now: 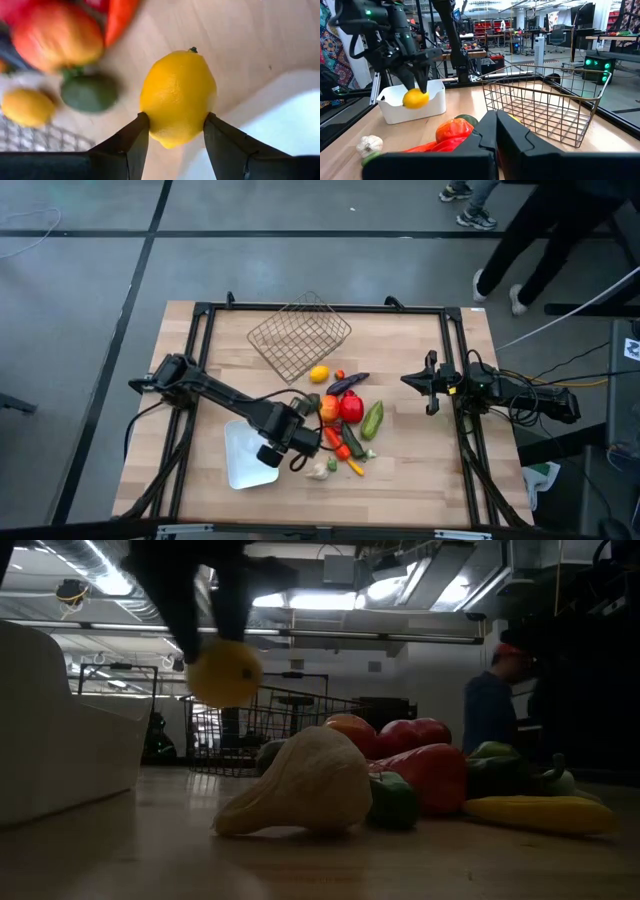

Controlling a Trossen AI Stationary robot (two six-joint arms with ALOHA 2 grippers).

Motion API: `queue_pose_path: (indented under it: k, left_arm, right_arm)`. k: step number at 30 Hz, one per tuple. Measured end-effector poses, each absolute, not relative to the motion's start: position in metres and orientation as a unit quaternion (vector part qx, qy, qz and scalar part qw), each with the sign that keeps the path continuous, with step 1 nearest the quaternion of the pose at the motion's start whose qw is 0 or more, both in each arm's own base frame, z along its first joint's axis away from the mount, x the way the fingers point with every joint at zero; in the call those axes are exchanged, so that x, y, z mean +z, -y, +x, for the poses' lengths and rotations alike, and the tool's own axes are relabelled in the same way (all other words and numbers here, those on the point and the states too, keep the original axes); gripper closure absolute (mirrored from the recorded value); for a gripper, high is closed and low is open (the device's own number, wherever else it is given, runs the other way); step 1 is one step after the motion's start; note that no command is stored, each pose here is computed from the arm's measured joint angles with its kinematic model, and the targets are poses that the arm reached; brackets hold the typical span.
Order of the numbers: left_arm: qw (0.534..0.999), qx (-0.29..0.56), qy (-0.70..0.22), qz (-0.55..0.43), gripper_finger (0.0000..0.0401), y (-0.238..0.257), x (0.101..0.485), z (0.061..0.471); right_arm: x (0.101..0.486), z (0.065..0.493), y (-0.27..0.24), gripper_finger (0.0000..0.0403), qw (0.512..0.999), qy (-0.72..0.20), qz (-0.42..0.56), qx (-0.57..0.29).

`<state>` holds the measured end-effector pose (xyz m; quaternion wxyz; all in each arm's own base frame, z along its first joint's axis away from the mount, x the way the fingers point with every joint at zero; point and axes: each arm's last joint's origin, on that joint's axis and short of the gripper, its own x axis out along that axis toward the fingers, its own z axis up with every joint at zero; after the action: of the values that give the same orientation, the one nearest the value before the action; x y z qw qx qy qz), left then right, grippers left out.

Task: Sort produce into baskets
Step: Put the bottom yellow lemon into the white bin

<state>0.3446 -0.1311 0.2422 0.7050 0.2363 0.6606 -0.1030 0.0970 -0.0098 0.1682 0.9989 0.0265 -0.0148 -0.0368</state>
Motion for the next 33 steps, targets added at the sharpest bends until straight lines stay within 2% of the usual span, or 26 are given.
queue_pose_path:
  k: [13,22,33]
  left_arm:
    - [0.628,-0.04,-0.748,0.209,0.0229,0.149,0.246,0.309]
    - [0.631,-0.003,-0.756,0.174,0.0229,0.164,0.229,0.297]
    - [0.624,0.0,-0.761,0.179,0.0229,0.162,0.2,0.29]
  right_arm:
    - [0.168,0.097,0.01,0.0391,0.999,0.015,0.026,-0.037]
    - [0.168,0.097,0.01,0.0391,0.999,0.015,0.026,-0.037]
    - [0.168,0.097,0.01,0.0391,0.999,0.016,0.026,-0.037]
